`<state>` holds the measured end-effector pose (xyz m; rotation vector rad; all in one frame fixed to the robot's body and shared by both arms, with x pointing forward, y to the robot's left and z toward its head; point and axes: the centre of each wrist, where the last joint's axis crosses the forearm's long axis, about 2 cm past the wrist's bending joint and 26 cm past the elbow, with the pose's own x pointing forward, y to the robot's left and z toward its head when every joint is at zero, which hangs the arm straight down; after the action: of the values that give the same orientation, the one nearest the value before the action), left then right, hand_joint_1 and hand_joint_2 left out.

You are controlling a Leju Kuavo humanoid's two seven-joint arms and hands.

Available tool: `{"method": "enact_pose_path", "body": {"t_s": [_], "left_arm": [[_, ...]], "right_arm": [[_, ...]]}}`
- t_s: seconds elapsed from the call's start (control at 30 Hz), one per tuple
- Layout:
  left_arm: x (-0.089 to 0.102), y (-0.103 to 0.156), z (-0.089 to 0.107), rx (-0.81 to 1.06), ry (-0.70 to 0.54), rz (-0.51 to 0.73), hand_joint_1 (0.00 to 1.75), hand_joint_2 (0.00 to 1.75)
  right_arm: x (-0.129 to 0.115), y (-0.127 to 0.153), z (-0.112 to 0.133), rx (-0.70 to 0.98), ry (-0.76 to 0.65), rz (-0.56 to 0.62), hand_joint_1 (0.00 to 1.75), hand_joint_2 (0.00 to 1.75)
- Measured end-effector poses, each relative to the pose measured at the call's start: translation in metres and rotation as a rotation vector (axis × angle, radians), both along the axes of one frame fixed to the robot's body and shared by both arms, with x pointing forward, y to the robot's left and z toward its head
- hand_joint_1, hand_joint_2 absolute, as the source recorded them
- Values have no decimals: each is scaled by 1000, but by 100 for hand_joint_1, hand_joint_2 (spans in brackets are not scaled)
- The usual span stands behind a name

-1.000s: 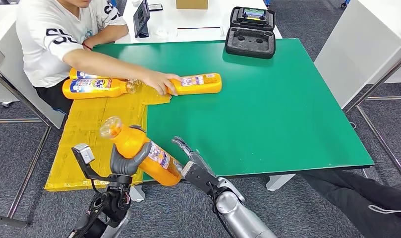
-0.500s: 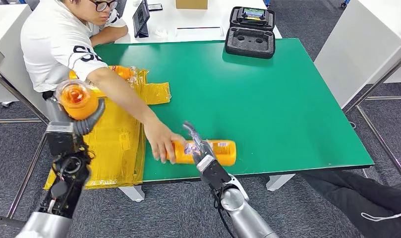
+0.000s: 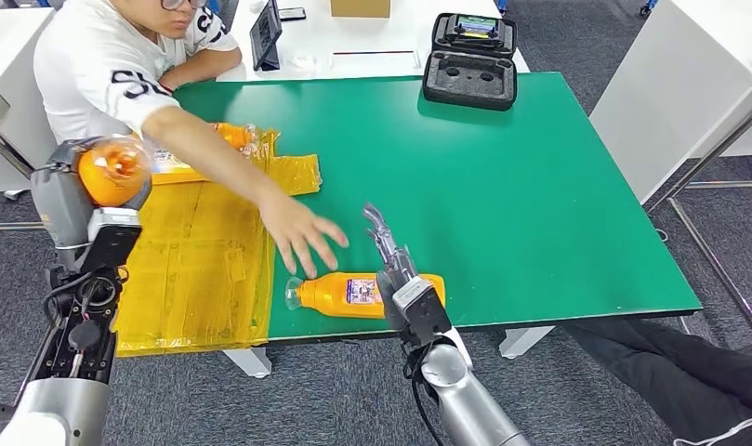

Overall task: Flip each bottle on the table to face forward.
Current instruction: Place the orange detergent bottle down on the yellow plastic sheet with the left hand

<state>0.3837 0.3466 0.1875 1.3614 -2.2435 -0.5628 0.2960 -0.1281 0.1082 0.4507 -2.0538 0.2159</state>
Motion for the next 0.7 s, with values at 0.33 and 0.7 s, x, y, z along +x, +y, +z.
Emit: {"method": "enact_pose_path", "body": {"t_s": [0.33,0.7], "left_arm": [[17,25,-12,169,201,62,175,175],[24,5,-41,297,439,-51,175,175]], "right_arm": [[-2,-8,0,16,-5,-12,0,175],[0,-13,1,29,-8,-14,0,175]]}}
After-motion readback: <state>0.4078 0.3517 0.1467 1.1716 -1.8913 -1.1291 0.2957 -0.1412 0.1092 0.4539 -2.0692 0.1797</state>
